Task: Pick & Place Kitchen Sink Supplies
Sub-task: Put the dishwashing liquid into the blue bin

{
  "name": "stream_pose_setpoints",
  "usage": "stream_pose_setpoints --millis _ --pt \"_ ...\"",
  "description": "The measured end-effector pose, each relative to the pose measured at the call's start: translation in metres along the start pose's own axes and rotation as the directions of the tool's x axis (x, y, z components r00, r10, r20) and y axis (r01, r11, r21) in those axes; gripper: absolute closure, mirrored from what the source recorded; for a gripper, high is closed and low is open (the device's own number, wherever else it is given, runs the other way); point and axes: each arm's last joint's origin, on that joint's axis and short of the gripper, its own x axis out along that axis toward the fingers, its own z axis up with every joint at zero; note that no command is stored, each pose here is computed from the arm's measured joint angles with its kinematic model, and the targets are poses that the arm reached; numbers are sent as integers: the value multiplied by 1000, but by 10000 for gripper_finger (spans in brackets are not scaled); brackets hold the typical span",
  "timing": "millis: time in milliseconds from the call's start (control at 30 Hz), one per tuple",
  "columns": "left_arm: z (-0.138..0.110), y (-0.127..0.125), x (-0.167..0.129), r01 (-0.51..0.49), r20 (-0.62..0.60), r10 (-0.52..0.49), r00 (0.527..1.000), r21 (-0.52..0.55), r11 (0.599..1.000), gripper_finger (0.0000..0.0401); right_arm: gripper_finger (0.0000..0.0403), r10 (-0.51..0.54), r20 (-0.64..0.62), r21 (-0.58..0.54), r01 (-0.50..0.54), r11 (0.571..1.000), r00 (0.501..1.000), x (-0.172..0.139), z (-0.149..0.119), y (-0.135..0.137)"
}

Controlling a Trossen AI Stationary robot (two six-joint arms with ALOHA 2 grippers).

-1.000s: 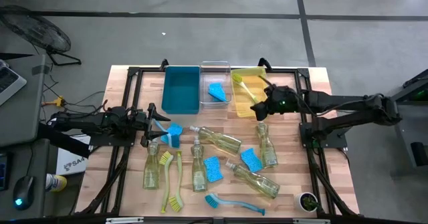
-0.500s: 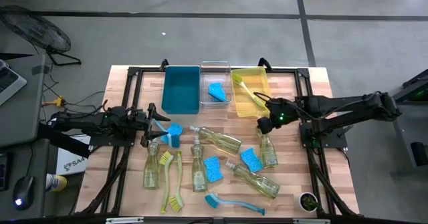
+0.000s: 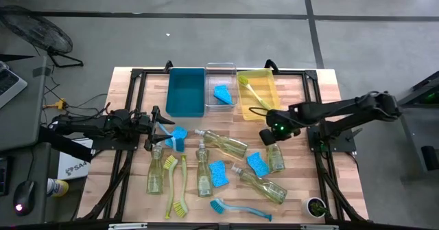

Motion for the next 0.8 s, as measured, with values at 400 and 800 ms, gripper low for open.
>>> stream_pose_setpoints --millis 400,800 --pt "0 0 0 0 0 0 1000 0 1000 137 69 -173 -17 94 174 980 985 21 10 -8" --pt "0 0 0 0 0 0 1000 0 1000 137 68 -235 -83 73 241 968 968 52 17 -7"
